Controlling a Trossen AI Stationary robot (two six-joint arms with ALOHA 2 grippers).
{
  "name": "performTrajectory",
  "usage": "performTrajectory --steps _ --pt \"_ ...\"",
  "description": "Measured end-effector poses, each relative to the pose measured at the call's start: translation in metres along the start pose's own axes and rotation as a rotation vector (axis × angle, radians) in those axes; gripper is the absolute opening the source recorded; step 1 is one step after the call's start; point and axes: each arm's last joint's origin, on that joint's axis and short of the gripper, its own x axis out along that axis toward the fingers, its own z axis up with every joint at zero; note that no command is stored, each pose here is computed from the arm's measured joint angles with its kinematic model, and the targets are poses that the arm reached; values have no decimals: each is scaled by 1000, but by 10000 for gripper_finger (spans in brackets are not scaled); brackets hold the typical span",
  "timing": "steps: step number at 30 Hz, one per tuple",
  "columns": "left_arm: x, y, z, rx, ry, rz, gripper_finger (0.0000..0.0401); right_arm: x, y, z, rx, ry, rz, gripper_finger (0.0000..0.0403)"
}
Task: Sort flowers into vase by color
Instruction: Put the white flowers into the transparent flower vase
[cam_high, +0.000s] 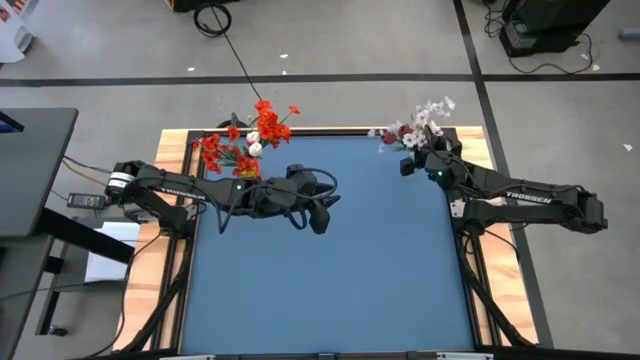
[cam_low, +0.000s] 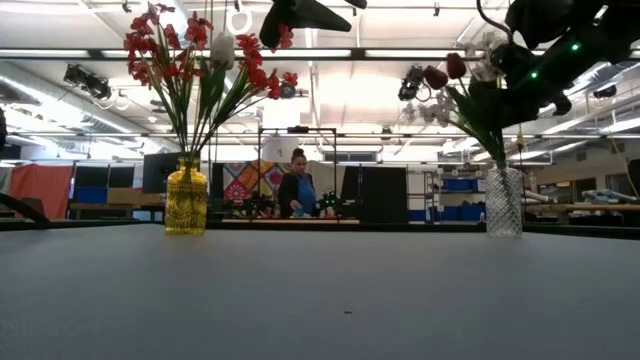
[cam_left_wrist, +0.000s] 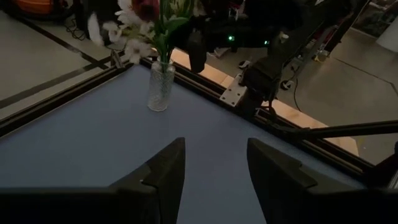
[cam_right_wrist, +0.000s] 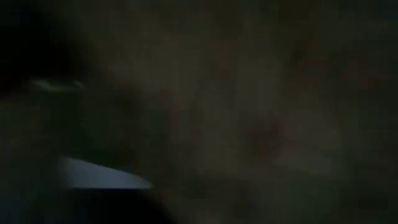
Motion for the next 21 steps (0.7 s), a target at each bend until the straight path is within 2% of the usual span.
performTrajectory --steps 5,12,17,21 --pt "0 0 0 0 1 1 178 4 -9 -10 47 102 -44 96" --pt "0 0 0 -1 0 0 178 -5 -14 -7 67 92 22 104" --pt "0 0 0 -5 -1 0 178 -18 -19 12 108 59 94 105" --pt "0 0 0 -3 -1 -1 178 -29 -25 28 84 74 127 105"
